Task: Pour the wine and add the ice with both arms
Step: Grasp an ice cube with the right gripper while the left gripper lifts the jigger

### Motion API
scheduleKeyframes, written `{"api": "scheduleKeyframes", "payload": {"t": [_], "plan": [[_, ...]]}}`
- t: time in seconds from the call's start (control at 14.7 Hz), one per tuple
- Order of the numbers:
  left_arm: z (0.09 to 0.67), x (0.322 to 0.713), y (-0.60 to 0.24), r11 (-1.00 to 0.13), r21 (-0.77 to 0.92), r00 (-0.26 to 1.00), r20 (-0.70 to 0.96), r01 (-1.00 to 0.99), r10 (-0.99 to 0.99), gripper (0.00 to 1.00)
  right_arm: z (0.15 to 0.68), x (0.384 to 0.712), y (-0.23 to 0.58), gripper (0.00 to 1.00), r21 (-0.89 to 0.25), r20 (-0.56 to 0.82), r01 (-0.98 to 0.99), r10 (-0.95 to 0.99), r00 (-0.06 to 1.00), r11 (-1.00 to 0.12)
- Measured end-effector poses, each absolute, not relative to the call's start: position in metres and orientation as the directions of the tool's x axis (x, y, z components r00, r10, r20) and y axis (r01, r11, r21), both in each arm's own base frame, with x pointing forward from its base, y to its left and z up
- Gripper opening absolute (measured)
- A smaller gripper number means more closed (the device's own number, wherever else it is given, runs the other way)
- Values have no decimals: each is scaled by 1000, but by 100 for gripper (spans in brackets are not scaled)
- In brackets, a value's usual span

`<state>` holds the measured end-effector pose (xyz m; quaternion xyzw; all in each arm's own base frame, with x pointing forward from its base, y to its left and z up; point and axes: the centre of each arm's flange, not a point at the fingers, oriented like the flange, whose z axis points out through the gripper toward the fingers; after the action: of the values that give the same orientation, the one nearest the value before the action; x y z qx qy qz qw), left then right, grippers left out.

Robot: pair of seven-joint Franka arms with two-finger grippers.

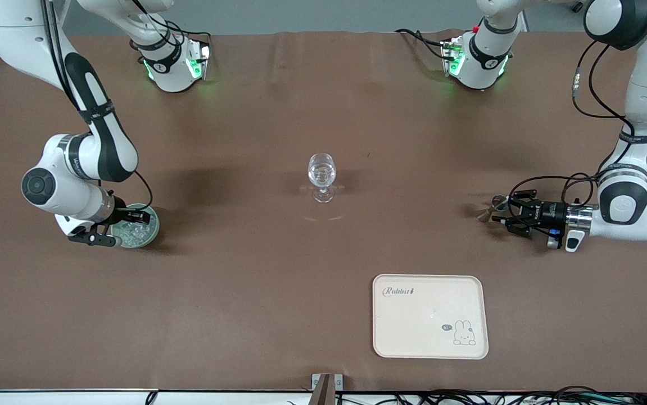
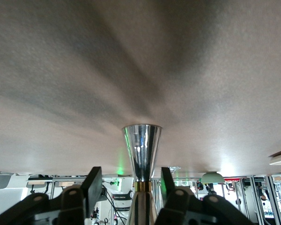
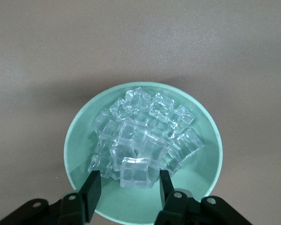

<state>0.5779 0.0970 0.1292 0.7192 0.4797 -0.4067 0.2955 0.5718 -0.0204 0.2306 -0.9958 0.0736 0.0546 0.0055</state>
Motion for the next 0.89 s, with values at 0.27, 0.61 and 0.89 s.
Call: {"api": "scheduleKeyframes", "payload": {"t": [0.27,0.61,0.89], "plan": [[130,579,90,-373,40,215,-871,927,441,57,230,571,-22,59,-2,-112,-150,-149,983,-989],[127,578,90,-373,36,211,-873,927,439,51,228,569,-23,52,-1,-115,-152,-151,982,-988],[126,577,89,-375,34,206,-878,927,431,50,227,569,-24,48,0,-117,-153,-152,981,-988]]}}
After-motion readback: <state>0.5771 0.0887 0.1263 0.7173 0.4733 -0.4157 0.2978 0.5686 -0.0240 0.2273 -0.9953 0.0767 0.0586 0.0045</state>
